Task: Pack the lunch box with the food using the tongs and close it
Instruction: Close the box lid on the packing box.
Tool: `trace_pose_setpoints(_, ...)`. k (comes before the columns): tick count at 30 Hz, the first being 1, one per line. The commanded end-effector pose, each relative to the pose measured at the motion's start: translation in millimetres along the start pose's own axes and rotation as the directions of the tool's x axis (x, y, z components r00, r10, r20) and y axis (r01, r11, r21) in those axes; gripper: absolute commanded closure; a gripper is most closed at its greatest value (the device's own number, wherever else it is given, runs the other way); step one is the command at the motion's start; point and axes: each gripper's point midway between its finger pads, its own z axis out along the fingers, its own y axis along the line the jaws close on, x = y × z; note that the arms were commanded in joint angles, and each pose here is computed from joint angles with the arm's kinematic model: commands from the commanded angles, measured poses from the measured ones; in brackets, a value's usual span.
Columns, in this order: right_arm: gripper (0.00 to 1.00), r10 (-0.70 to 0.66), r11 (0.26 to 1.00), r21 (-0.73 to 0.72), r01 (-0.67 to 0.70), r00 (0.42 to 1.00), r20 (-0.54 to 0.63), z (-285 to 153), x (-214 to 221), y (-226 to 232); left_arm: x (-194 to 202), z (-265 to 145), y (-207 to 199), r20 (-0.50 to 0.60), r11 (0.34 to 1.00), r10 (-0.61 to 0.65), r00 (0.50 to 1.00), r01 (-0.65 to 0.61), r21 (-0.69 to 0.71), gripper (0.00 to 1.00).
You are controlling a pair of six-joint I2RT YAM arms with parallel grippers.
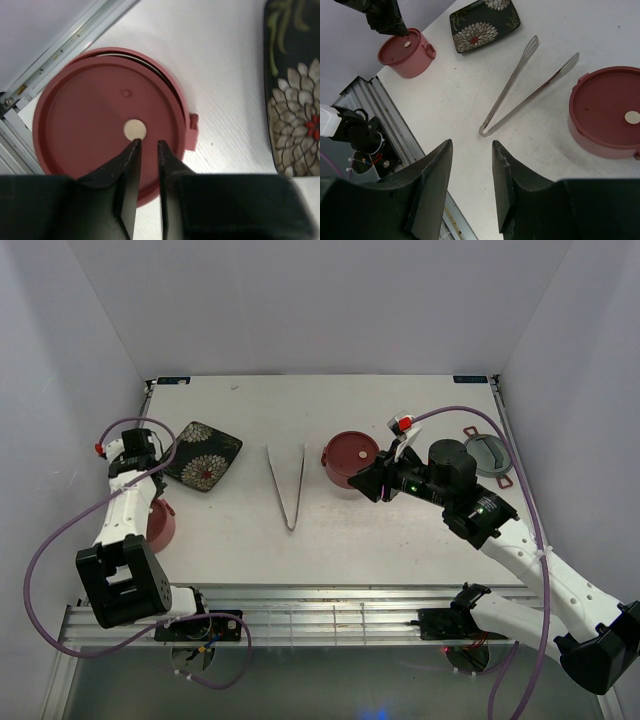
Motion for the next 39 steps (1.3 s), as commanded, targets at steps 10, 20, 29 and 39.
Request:
trace_pose_setpoints(10,0.56,-0.015,1.000,-0.010,0.015,0.999,0.029,-2.2,-8.6,3.3,11.9,19.8,8.1,-0.063,0.987,-0.160,0.985,0.160,-0.008,0.90)
trace_pose_setpoints(20,0.56,-0.019,1.000,-0.006,0.019,0.999,0.034,-5.2,-10.6,4.0,20.3,37.3,23.3,-0.079,0.984,-0.152,0.985,0.143,-0.109,0.99)
trace_pose_setpoints(29,0.56,-0.016,1.000,-0.021,0.016,0.999,0.029,-4.0,-9.1,6.0,-28.3,-5.3,23.8,0.053,0.972,-0.233,0.971,0.234,-0.010,0.96)
trace_pose_setpoints(39,0.56,-0.011,0.999,-0.041,0.012,1.000,0.027,-4.0,-8.8,9.7,-6.3,-29.9,58.9,0.031,0.879,-0.453,0.891,0.452,-0.153,0.48)
